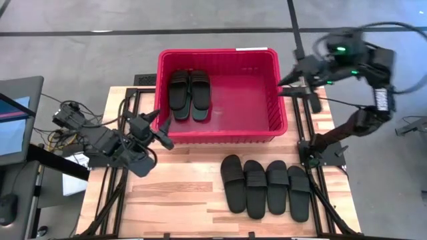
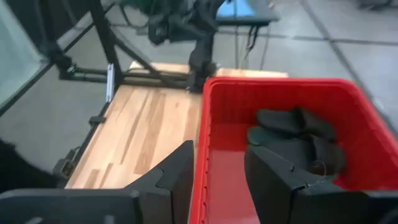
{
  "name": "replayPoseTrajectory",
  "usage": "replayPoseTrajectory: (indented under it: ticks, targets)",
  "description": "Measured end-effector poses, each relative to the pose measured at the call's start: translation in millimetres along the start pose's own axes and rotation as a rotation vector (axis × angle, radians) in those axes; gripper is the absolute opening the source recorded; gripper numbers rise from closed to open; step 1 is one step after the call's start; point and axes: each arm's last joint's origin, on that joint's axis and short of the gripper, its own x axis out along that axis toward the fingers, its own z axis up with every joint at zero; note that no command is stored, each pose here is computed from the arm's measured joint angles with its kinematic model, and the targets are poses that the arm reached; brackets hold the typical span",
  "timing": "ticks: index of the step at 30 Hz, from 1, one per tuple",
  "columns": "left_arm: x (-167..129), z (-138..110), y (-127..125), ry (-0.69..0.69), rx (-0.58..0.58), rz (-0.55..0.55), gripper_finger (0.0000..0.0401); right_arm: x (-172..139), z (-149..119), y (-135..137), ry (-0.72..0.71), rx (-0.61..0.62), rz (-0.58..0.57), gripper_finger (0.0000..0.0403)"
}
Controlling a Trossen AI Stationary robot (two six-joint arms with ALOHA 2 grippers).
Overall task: Pick and place slides into bin
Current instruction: Put the black slide into the red bin
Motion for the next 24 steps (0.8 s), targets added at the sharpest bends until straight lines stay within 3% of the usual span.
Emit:
replayPoseTrajectory:
  ticks: [11, 17, 24]
  targets:
    - [25, -6, -14, 0.069, -0.005, 0.026, 0.022, -73, -26, 45, -0.099, 0.104, -0.217, 0.0107]
    - [36, -1, -15, 0.067, -0.015, 0.046, 0.022, -85, -49, 55, -0.106, 0.192, -0.289, 0.0107]
    - [51, 4, -23, 0.085, -0.015, 0.022, 0.022, -79, -82, 61, -0.12, 0.271, -0.302, 0.0107]
